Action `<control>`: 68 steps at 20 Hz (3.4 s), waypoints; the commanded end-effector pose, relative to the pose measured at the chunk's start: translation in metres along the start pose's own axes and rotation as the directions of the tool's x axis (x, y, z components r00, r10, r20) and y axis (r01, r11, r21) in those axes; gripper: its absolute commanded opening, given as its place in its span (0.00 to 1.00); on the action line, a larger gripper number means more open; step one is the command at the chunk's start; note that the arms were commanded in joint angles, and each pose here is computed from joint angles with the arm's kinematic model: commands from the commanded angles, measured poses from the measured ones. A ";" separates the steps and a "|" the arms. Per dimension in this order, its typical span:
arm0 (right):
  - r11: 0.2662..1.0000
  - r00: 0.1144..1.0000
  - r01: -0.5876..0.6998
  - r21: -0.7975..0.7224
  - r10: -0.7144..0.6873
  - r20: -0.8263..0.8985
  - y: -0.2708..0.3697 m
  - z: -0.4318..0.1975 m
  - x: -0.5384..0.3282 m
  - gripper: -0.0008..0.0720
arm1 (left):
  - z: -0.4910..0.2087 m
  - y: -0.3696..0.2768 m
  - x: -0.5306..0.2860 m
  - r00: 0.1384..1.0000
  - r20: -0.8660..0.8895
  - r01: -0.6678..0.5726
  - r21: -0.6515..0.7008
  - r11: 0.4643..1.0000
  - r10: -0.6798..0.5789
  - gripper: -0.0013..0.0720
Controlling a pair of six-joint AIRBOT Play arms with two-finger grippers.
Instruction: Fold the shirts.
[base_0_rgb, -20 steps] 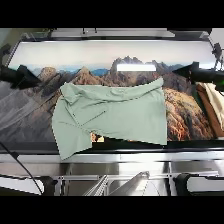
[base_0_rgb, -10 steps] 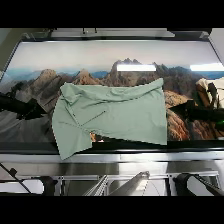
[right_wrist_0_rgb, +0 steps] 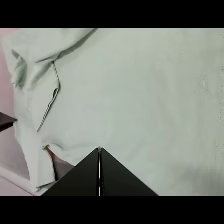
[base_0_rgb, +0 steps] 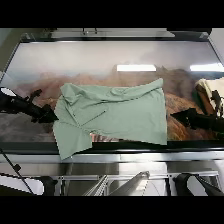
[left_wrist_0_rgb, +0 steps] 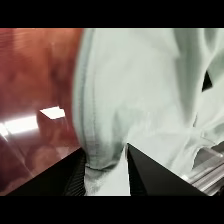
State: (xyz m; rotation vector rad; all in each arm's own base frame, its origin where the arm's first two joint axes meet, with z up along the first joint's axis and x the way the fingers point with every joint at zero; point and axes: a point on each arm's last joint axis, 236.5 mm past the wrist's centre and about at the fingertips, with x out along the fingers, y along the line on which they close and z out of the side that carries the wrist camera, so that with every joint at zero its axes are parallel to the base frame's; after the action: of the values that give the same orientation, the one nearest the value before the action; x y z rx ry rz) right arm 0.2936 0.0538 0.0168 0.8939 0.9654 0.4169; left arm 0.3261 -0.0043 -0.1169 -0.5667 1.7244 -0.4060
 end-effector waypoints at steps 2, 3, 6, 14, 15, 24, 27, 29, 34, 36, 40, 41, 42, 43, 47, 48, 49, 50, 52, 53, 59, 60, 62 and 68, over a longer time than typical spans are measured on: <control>1.000 1.000 0.019 -0.002 -0.019 -0.015 -0.004 -0.005 -0.001 0.04 | -0.007 -0.006 0.009 0.999 -0.052 -0.002 0.052 0.999 0.004 0.26; 0.999 0.999 0.036 0.023 -0.035 -0.019 -0.009 -0.006 -0.003 0.04 | -0.007 -0.005 0.009 0.999 -0.052 -0.001 0.059 0.998 0.005 0.11; 0.987 0.993 0.120 0.110 -0.117 -0.034 -0.034 -0.010 -0.014 0.04 | -0.013 -0.001 0.004 0.998 -0.061 0.018 0.041 0.999 -0.015 0.10; 0.902 0.943 0.327 0.283 -0.292 -0.157 -0.103 -0.060 -0.015 0.53 | -0.019 0.011 -0.007 0.997 -0.057 0.046 -0.011 0.999 -0.046 0.27; 0.896 0.941 0.332 0.295 -0.296 -0.162 -0.107 -0.064 -0.012 0.53 | -0.019 0.011 -0.007 0.997 -0.056 0.045 -0.011 0.999 -0.046 0.35; 0.892 0.938 0.322 0.317 -0.254 -0.238 -0.122 -0.079 0.014 0.53 | 0.001 0.021 -0.007 1.000 0.029 0.005 -0.015 1.000 -0.004 0.35; 0.908 0.929 0.291 0.301 -0.193 -0.314 -0.110 -0.095 0.041 0.53 | -0.003 0.019 -0.007 1.000 0.011 0.014 -0.015 1.000 -0.014 0.35; 0.915 0.915 0.278 0.291 -0.160 -0.370 -0.101 -0.110 0.056 0.46 | -0.005 0.018 -0.007 1.000 0.004 0.018 -0.015 1.000 -0.017 0.35; 0.929 0.903 0.264 0.259 -0.144 -0.404 -0.094 -0.119 0.063 0.46 | 0.001 0.006 -0.006 0.998 0.025 0.062 -0.016 0.998 -0.061 0.35; 0.929 0.903 0.264 0.258 -0.144 -0.405 -0.094 -0.119 0.063 0.29 | -0.001 0.005 -0.006 0.998 0.018 0.065 -0.015 0.998 -0.065 0.35; 0.936 0.898 0.248 0.249 -0.126 -0.421 -0.089 -0.122 0.062 0.03 | -0.002 0.015 -0.011 0.998 0.027 0.060 -0.030 0.998 -0.059 0.35; 0.936 0.898 0.248 0.249 -0.126 -0.421 -0.089 -0.122 0.062 0.03 | 0.001 0.018 -0.013 0.997 0.046 0.058 -0.038 0.998 -0.057 0.35; 0.936 0.899 0.248 0.248 -0.127 -0.420 -0.089 -0.122 0.062 0.03 | 0.005 0.024 -0.015 0.996 0.071 0.054 -0.049 0.997 -0.050 0.35; 0.936 0.899 0.249 0.248 -0.129 -0.418 -0.090 -0.122 0.062 0.03 | 0.009 0.029 -0.018 0.994 0.097 0.053 -0.061 0.997 -0.047 0.35; 0.936 0.900 0.250 0.248 -0.130 -0.416 -0.090 -0.121 0.062 0.03 | 0.035 0.012 -0.029 0.963 0.224 0.163 -0.041 0.986 -0.150 0.35; 0.936 0.900 0.249 0.248 -0.130 -0.416 -0.090 -0.121 0.062 0.03 | 0.037 0.002 -0.029 0.957 0.225 0.188 -0.014 0.982 -0.180 0.36; 0.936 0.901 0.249 0.249 -0.129 -0.415 -0.090 -0.120 0.062 0.03 | 0.033 -0.004 -0.025 0.962 0.199 0.188 0.004 0.982 -0.185 0.36; 0.936 0.902 0.246 0.252 -0.126 -0.412 -0.089 -0.120 0.062 0.03 | 0.025 -0.010 -0.020 0.969 0.156 0.191 0.023 0.981 -0.192 0.36; 0.937 0.904 0.243 0.250 -0.126 -0.408 -0.088 -0.117 0.063 0.03 | 0.003 -0.012 -0.006 0.980 0.063 0.187 0.031 0.982 -0.188 0.36; 0.939 0.906 0.241 0.245 -0.127 -0.404 -0.088 -0.114 0.063 0.03 | -0.010 -0.008 0.001 0.985 0.015 0.174 0.023 0.984 -0.175 0.36; 0.949 0.911 0.220 0.225 -0.117 -0.395 -0.080 -0.102 0.062 0.03 | -0.024 0.021 0.004 0.985 0.031 0.170 -0.057 0.984 -0.169 0.10; 0.950 0.911 0.217 0.223 -0.115 -0.396 -0.079 -0.102 0.062 0.03 | -0.018 0.021 -0.006 0.981 0.059 0.190 -0.062 0.980 -0.186 0.10; 0.952 0.913 0.214 0.218 -0.116 -0.391 -0.078 -0.099 0.062 0.03 | -0.012 0.013 -0.024 0.963 0.098 0.258 -0.065 0.964 -0.251 0.10; 0.986 0.968 -0.060 0.153 0.095 -0.233 0.004 -0.039 0.056 0.03 | -0.008 -0.058 -0.054 0.820 0.147 0.555 0.028 0.831 -0.553 0.04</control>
State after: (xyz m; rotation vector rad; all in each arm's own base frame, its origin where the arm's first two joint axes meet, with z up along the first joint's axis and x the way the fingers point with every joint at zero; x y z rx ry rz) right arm 0.2611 0.0985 -0.0764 0.9841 1.3602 0.3893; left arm 0.3178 0.0036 -0.0874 -0.9471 1.5506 -0.5642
